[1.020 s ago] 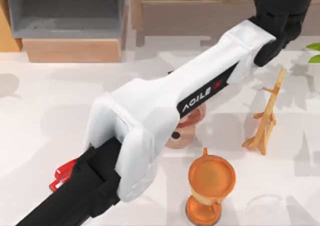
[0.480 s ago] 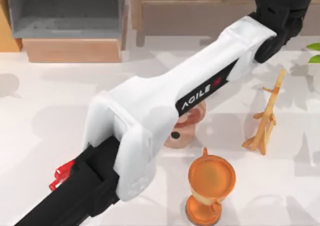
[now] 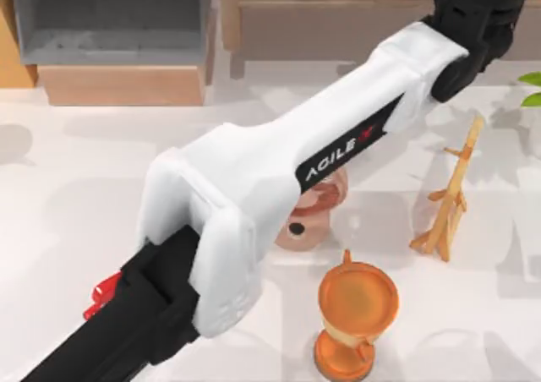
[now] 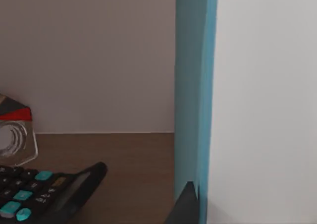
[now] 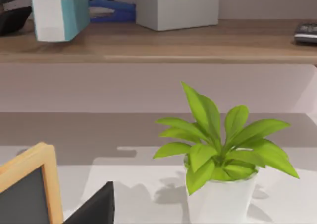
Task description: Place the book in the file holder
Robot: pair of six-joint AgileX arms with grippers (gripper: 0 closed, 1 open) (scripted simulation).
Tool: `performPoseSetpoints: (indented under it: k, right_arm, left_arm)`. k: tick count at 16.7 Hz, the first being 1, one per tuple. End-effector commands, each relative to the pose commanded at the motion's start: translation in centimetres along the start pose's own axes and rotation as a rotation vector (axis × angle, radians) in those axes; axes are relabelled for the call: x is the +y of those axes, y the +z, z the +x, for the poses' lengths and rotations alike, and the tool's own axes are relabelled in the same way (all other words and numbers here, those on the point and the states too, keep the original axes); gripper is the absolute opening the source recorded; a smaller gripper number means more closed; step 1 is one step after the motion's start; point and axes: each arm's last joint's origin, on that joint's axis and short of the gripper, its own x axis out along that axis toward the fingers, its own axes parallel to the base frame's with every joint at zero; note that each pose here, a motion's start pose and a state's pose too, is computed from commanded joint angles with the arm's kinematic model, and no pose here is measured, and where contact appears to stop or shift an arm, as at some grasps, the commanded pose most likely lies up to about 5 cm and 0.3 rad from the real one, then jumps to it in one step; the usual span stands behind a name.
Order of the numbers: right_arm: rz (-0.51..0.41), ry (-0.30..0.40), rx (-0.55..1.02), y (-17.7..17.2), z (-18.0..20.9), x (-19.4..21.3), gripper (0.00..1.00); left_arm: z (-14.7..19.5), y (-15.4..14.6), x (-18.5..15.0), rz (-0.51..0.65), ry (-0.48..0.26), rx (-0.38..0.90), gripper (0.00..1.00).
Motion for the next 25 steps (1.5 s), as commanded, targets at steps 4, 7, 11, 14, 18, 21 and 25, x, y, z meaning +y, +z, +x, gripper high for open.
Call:
performPoseSetpoints:
  k: [4,7,11,14,18,21,25]
  right_arm:
    - [0.0,0.0,0.0,0.0,0.0,0.0,1.0]
    - [0.0,0.0,0.0,0.0,0.0,0.0,1.0]
    - [0.0,0.0,0.0,0.0,0.0,0.0,1.0]
    - [0.0,0.0,0.0,0.0,0.0,0.0,1.0]
    - [0.0,0.0,0.0,0.0,0.0,0.0,1.0]
    - [0.0,0.0,0.0,0.0,0.0,0.0,1.0]
    - [0.0,0.0,0.0,0.0,0.0,0.0,1.0]
  left_arm:
    - [-2.0,1.1,-1.3,0.039,-0.098,0.023,0.0]
    - [-4.9,1.8,-3.1,0.078,-0.227,0.047,0.0]
    - [-10.6,2.9,-5.7,0.124,-0.449,0.066,0.0]
    - [-15.1,4.1,-6.7,0.151,-0.623,0.063,0.0]
    - [-19.9,6.4,-5.6,0.201,-0.817,0.031,0.0]
    - [-22.1,8.3,-2.8,0.255,-0.913,-0.023,0.0]
    - [-22.2,9.6,3.0,0.382,-0.937,-0.111,0.0]
